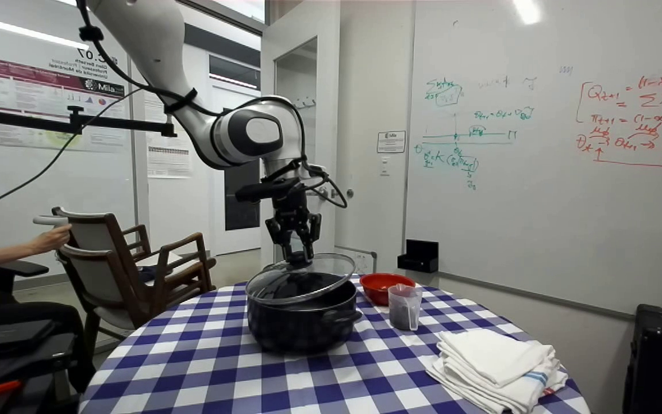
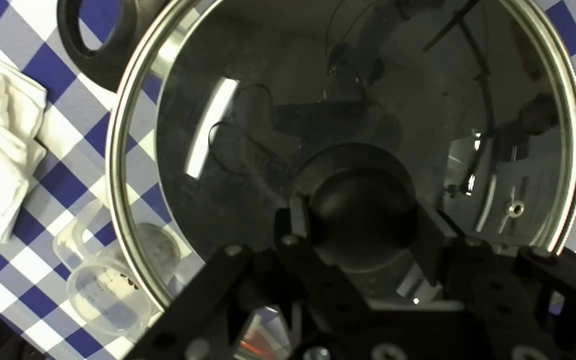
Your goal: Put the glass lid on the black pot
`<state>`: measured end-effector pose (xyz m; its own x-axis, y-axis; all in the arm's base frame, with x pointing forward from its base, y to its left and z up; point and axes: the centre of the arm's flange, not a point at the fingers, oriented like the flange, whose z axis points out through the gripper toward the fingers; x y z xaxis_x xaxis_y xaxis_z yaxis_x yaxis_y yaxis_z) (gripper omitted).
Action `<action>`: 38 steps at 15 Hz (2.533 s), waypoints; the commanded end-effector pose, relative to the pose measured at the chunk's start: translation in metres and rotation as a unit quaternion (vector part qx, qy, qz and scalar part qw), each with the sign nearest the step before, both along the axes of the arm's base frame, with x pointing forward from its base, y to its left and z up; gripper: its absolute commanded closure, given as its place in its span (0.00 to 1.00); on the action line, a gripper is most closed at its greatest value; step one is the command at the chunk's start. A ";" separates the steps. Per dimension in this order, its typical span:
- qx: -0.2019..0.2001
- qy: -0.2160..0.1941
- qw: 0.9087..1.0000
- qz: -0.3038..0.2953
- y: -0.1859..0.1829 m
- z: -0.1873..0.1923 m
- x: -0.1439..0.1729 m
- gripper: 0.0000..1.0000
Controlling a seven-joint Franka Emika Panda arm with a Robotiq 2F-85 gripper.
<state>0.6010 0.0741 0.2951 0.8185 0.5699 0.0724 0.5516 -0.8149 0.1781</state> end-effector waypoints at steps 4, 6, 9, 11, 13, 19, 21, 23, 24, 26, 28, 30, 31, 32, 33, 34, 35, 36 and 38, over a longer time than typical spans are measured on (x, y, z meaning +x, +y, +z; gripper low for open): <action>-0.007 0.001 1.000 0.016 0.007 0.011 0.004 0.74; -0.007 0.001 1.000 0.016 0.007 0.010 0.004 0.74; -0.011 0.006 1.000 0.015 0.006 0.009 0.004 0.74; -0.011 0.010 1.000 0.017 0.006 0.007 0.004 0.74; -0.012 0.013 1.000 0.018 0.007 0.004 0.005 0.74; -0.020 0.028 0.999 0.025 0.008 -0.003 0.013 0.74; -0.028 0.040 0.998 0.028 0.009 -0.006 0.017 0.74; -0.030 0.048 0.998 0.032 0.009 -0.008 0.021 0.74; -0.029 0.051 0.998 0.035 0.010 -0.009 0.023 0.74; -0.025 0.056 0.997 0.046 0.010 -0.012 0.026 0.74; -0.018 0.061 0.996 0.059 0.010 -0.014 0.028 0.74; -0.009 0.063 0.995 0.075 0.009 -0.014 0.029 0.74; -0.005 0.064 0.995 0.081 0.009 -0.015 0.029 0.74; 0.000 0.064 0.994 0.086 0.008 -0.016 0.030 0.74; 0.003 0.065 0.994 0.090 0.007 -0.016 0.031 0.74; 0.007 0.066 0.993 0.092 0.005 -0.017 0.031 0.74; 0.009 0.067 0.993 0.093 0.003 -0.018 0.032 0.74; 0.012 0.068 0.993 0.094 0.002 -0.019 0.032 0.74; 0.016 0.068 0.993 0.092 -0.001 -0.020 0.032 0.74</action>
